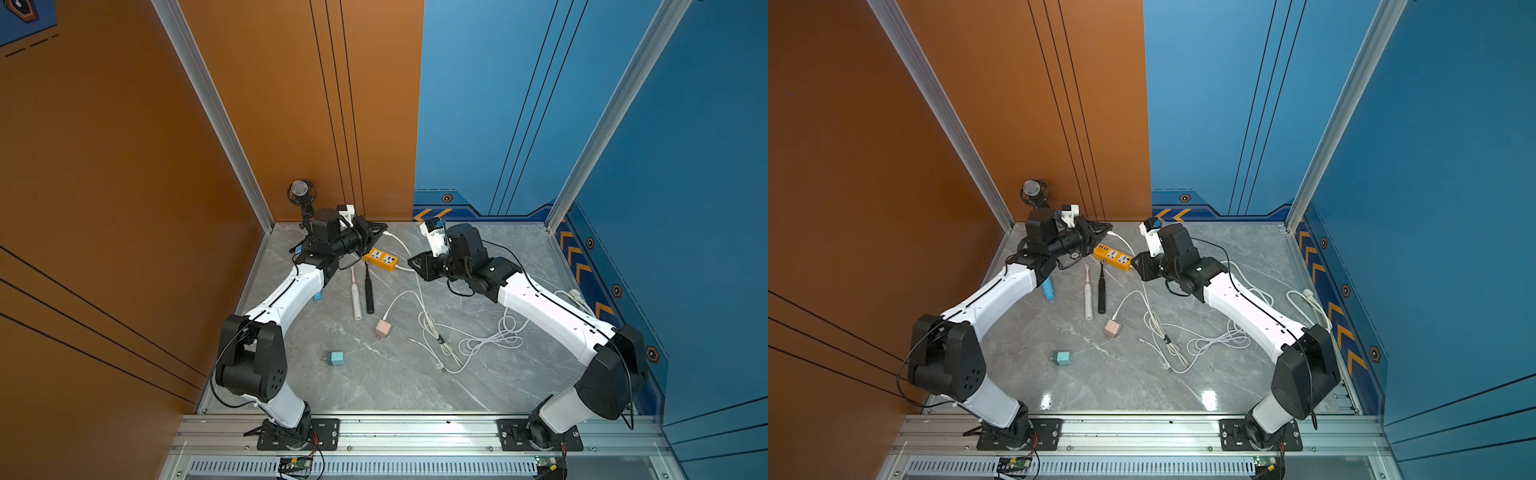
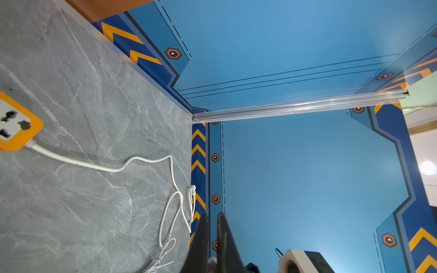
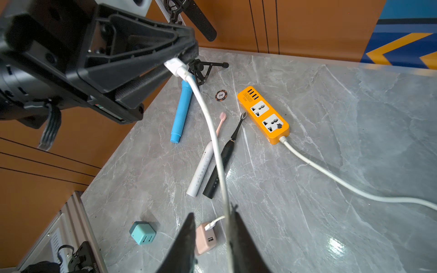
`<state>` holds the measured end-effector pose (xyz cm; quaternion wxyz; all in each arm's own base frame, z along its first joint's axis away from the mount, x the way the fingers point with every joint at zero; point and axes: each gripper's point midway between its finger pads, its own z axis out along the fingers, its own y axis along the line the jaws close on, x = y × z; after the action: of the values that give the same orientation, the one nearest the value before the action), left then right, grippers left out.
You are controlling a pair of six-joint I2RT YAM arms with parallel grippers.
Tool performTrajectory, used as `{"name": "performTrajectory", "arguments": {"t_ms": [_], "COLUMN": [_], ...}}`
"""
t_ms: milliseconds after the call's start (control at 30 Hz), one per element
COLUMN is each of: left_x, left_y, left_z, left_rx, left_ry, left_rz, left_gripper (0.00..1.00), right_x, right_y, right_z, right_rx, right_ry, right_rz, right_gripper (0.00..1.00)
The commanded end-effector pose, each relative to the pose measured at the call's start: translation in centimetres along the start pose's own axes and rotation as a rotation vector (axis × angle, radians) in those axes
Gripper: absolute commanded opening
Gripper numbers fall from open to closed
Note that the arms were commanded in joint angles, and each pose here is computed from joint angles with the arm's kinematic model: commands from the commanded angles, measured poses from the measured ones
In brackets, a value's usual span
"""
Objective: Charge the electric toothbrush
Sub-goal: Pick up the charging cable from the center of the board.
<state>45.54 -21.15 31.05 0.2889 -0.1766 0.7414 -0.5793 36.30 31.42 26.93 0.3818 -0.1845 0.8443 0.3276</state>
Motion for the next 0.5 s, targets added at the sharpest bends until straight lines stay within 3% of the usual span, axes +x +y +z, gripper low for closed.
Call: {"name": "performTrajectory", "arguments": {"t_ms": [0, 200, 467], "left_x": [0.5, 1.9, 2.6], "left_y": [-5.4, -9.5, -11.6], "left_z": [-0.9, -1.2, 0.4], "left_rx": [0.141, 0.286, 0.455], "left_ry": [0.024, 0.076, 0.114], "left_rz": [0.266, 0.349, 0.235], "left_gripper": [0.00, 0.00, 0.00], "right_x": [-3.1, -8.9, -13.5], "right_y": [2.1, 2.8, 5.3], "right_z": [-2.5, -5.2, -6.5], "right_rx": [-0.120, -0.277, -0.497], "right_ry": [-0.058, -0.216, -0.338], "right_rz": [0.100, 0.289, 0.363], "right_gripper": [0.41, 0.49, 0.51]}}
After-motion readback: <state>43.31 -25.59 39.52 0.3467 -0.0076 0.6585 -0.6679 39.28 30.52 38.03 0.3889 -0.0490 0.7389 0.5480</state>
